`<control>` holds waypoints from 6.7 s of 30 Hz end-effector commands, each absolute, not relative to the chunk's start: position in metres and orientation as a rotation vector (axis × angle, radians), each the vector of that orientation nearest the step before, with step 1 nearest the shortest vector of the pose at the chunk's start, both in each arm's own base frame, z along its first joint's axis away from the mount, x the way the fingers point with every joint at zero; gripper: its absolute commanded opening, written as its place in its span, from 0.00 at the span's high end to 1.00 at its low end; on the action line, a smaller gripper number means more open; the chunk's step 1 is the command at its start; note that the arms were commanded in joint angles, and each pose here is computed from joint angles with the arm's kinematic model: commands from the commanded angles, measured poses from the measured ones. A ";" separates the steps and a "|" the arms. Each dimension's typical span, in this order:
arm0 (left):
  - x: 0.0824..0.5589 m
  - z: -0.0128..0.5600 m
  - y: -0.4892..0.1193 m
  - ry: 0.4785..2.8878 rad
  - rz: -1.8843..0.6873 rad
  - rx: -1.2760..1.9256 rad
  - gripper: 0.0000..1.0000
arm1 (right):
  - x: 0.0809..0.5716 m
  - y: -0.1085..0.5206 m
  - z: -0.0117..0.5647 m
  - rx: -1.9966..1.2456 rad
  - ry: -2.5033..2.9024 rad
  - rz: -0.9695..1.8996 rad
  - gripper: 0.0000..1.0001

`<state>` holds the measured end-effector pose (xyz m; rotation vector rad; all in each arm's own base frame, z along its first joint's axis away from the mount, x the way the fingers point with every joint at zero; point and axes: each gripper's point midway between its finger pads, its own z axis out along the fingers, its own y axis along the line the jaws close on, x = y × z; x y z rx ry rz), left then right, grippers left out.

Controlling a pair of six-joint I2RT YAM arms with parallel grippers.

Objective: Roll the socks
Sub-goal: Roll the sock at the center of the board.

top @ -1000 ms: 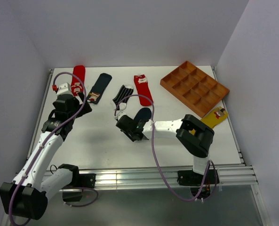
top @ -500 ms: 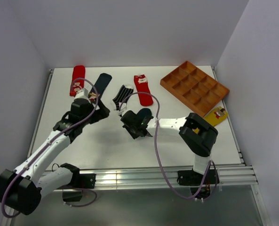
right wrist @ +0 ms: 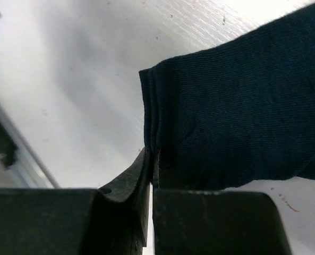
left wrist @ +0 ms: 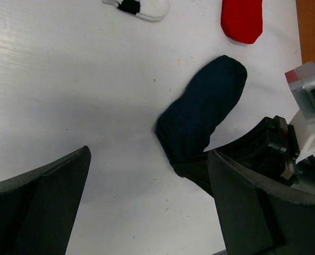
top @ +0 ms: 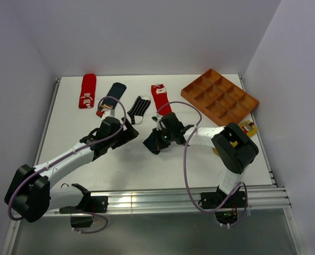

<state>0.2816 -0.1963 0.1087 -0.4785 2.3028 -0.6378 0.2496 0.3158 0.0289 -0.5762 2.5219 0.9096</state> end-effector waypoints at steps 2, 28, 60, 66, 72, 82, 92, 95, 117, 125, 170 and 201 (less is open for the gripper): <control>0.286 0.101 -0.210 2.284 -0.686 -0.536 0.03 | 0.249 0.333 0.060 -0.503 2.430 1.275 1.00; 0.273 0.041 -0.215 2.474 -0.550 -0.450 0.27 | 0.251 0.295 0.003 -0.036 2.676 1.510 1.00; 0.271 -0.001 -0.243 2.631 -0.503 -0.263 0.43 | 0.254 0.288 -0.007 0.063 2.701 1.513 1.00; 0.269 -0.009 -0.241 2.663 -0.472 -0.261 0.49 | 0.253 0.287 -0.007 0.063 2.711 1.495 1.00; 0.264 -0.018 -0.239 2.715 -0.424 -0.236 0.57 | 0.255 0.286 -0.005 0.053 2.709 1.473 1.00; 0.258 -0.032 -0.229 2.786 -0.272 -0.191 0.68 | 0.261 0.284 0.000 0.034 2.707 1.412 0.96; 0.251 -0.043 -0.230 2.819 -0.179 -0.137 0.85 | 0.273 0.283 0.021 -0.084 2.644 1.255 0.73; 0.250 -0.044 -0.231 2.824 -0.159 -0.121 0.86 | 0.276 0.283 0.036 -0.127 2.602 1.195 0.65; 0.253 -0.036 -0.234 2.782 -0.173 -0.098 0.87 | 0.266 0.296 0.074 -0.293 2.396 1.056 0.66; 0.255 -0.034 -0.235 2.772 -0.173 -0.096 0.87 | 0.268 0.286 0.040 -0.143 2.480 1.061 0.70; 0.258 -0.027 -0.238 2.754 -0.189 -0.064 0.88 | 0.273 0.301 0.055 -0.647 2.225 0.506 0.60; 0.278 -0.016 -0.228 2.699 -0.136 0.066 0.89 | 0.254 0.320 0.070 -0.843 2.076 0.469 0.59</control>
